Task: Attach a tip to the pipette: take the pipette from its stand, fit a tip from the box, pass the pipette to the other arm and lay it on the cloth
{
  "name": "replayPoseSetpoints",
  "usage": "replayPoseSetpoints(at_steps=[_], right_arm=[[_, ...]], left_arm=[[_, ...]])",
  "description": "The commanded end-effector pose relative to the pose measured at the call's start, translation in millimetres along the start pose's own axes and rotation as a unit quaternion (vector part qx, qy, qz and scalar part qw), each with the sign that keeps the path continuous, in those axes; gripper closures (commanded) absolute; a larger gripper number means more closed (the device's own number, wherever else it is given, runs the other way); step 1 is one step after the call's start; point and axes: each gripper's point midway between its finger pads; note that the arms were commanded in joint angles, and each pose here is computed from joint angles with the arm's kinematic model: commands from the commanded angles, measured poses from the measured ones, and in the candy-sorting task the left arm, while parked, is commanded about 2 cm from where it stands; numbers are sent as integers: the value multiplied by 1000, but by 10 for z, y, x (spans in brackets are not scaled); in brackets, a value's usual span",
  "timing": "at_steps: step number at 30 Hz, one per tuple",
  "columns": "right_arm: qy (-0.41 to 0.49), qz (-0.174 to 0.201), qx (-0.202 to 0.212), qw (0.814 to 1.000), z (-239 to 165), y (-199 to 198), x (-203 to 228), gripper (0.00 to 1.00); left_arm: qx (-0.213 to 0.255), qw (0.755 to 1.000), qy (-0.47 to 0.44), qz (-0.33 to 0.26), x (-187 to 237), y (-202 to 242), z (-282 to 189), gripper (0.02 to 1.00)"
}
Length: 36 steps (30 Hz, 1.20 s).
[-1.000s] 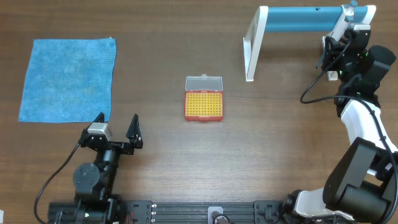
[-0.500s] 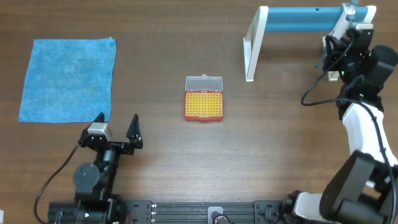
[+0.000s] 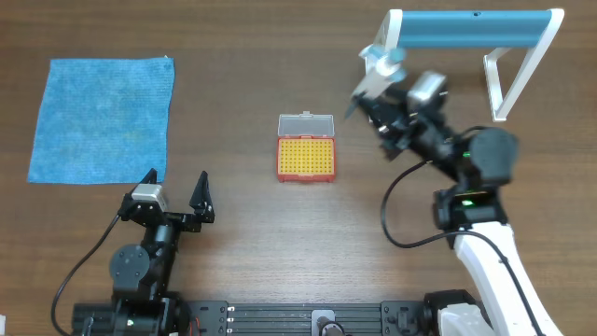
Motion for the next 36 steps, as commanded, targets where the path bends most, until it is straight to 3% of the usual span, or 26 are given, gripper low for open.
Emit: replayPoseSetpoints(at_steps=[1,7,10,18,22,36], right_arm=[[32,52,-78,995,342,399,555,925],[74,77,-122,987,691,595,1264,923],[70,18,-124,990,697,578,1303,923],[96,-30,-78,992,701,401,1470,925],[98,-33,-40,994,715,268,1477,923],[132,-8,-37,990,650,268,1742,923]], left_arm=[[8,1000,2,-4,18,-30,-1,20],[8,1000,2,-4,17,-29,-1,20],[8,1000,2,-4,17,-29,-1,20],[8,1000,2,-4,18,-30,-1,20],[8,1000,2,-4,17,-30,-1,20],[8,1000,2,-4,18,-30,-1,20]])
Point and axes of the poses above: each gripper's point midway between its finger pads, its own z axis out along the fingers, its own y axis along the line the jaws close on, x = y × z, and after that the axes turned 5 degrees about z, right-handed
